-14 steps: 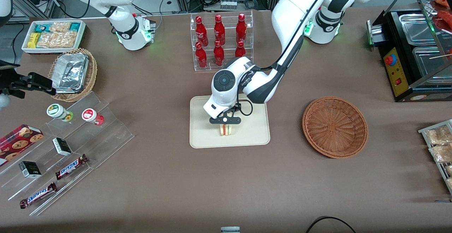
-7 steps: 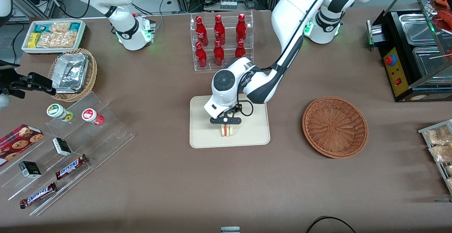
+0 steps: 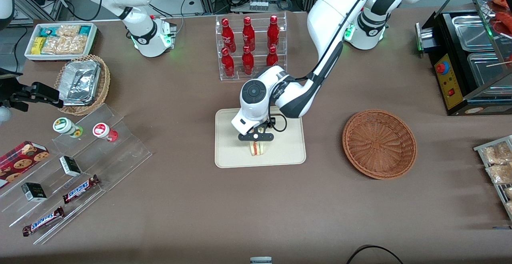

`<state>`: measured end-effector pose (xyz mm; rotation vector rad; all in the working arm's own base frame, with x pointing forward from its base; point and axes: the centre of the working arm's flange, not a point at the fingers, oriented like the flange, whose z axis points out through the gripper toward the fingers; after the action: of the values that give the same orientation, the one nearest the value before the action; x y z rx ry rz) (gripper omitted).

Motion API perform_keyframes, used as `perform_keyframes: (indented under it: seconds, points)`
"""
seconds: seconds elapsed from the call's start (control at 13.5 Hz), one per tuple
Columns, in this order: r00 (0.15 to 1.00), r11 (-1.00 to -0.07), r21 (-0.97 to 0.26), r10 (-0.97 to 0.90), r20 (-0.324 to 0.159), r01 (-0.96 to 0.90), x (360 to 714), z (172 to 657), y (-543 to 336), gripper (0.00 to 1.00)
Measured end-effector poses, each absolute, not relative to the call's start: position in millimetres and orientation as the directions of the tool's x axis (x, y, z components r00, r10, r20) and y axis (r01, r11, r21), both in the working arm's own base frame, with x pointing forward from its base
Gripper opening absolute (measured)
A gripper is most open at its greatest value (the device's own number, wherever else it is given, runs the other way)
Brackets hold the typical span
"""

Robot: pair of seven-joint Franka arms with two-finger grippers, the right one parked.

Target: Place sandwich from basket to tray

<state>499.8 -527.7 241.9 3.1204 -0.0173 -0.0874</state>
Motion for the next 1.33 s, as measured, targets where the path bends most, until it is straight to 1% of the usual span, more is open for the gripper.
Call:
perform_keyframes:
  seconds: [0.07, 0.15, 0.22, 0.37, 0.52, 0.74, 0.89, 1.03, 1.18, 1.33]
  points:
    - [0.999, -1.0, 0.023, -0.012, -0.053, -0.011, 500, 242, -528, 0.84]
    - [0.999, -1.0, 0.026, -0.012, -0.05, -0.01, 501, 243, -528, 0.95]
    - [0.999, -0.999, 0.031, -0.011, -0.046, -0.01, 501, 245, -529, 1.0]
    - [0.999, -0.999, 0.04, -0.011, -0.036, -0.009, 504, 252, -531, 1.0]
    - [1.0, -0.999, 0.043, -0.008, -0.029, -0.007, 507, 271, -532, 1.0]
    - [1.0, -1.0, 0.025, -0.003, -0.031, -0.002, 513, 328, -529, 1.0]
    - [1.0, -0.999, 0.042, 0.004, -0.002, 0.004, 516, 375, -524, 1.0]
    - [1.0, -0.999, 0.036, 0.019, 0.008, 0.018, 517, 417, -509, 1.0]
    - [0.998, -0.997, 0.035, 0.062, 0.018, 0.062, 531, 451, -479, 1.0]
    - [0.992, -0.992, 0.038, 0.12, 0.027, 0.119, 554, 468, -442, 1.0]
